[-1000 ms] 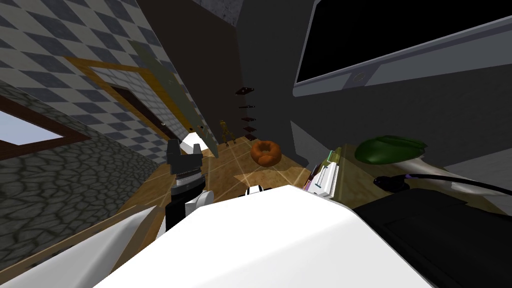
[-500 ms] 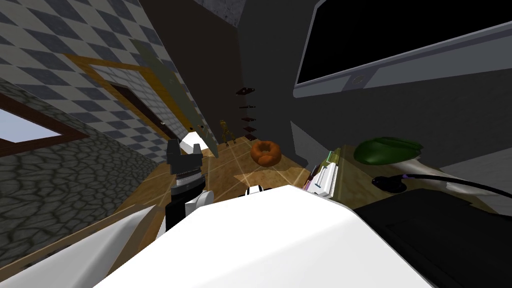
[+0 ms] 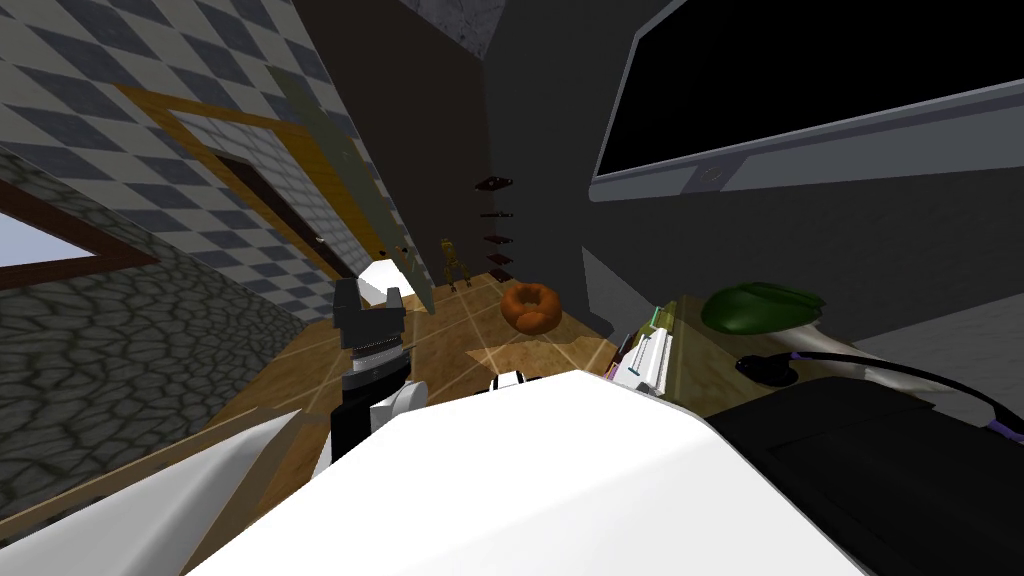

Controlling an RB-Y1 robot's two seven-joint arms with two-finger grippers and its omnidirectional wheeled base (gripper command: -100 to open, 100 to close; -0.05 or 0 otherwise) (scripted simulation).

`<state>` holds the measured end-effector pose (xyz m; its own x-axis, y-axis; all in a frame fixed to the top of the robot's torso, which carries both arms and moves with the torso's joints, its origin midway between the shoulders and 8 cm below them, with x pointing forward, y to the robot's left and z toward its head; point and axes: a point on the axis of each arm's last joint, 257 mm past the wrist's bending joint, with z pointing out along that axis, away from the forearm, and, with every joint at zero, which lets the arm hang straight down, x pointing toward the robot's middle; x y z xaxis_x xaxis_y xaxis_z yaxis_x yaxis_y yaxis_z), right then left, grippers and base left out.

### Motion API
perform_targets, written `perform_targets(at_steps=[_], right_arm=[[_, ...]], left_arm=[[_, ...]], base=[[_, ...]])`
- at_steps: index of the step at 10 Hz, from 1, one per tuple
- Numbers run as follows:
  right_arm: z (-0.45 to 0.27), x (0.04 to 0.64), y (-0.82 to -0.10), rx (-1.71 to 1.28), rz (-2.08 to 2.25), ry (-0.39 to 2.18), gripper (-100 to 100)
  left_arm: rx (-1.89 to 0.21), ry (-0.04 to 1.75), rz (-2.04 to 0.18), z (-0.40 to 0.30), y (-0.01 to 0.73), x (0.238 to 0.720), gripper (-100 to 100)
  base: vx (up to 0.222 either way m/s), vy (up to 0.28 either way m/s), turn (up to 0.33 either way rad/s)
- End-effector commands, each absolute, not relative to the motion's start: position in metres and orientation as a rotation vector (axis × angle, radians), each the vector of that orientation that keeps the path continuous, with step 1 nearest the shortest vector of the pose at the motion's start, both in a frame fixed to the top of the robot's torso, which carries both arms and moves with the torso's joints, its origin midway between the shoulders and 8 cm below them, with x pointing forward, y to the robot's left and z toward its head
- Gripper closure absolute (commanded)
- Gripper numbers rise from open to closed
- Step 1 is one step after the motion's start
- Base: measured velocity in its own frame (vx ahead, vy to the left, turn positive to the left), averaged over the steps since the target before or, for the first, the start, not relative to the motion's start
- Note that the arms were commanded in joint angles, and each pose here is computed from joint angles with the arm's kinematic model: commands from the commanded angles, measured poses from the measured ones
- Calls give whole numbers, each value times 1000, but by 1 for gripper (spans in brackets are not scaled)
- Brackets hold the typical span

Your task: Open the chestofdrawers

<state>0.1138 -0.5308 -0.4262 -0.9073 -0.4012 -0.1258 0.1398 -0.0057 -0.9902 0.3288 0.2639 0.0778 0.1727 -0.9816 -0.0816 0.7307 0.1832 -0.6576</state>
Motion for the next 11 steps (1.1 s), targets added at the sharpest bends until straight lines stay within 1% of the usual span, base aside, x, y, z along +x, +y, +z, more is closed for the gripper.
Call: perform_targets(at_steps=[1, 11], right_arm=[[-417, 123, -546, -277, -1994, 1871, -100], [-410, 122, -559, -303, -2019, 1854, -100]], left_arm=[[-541, 564, -1302, 78, 264, 329, 0], [-541, 564, -1302, 78, 264, 329, 0]], base=[[0, 0, 0], [2, 10, 1]])
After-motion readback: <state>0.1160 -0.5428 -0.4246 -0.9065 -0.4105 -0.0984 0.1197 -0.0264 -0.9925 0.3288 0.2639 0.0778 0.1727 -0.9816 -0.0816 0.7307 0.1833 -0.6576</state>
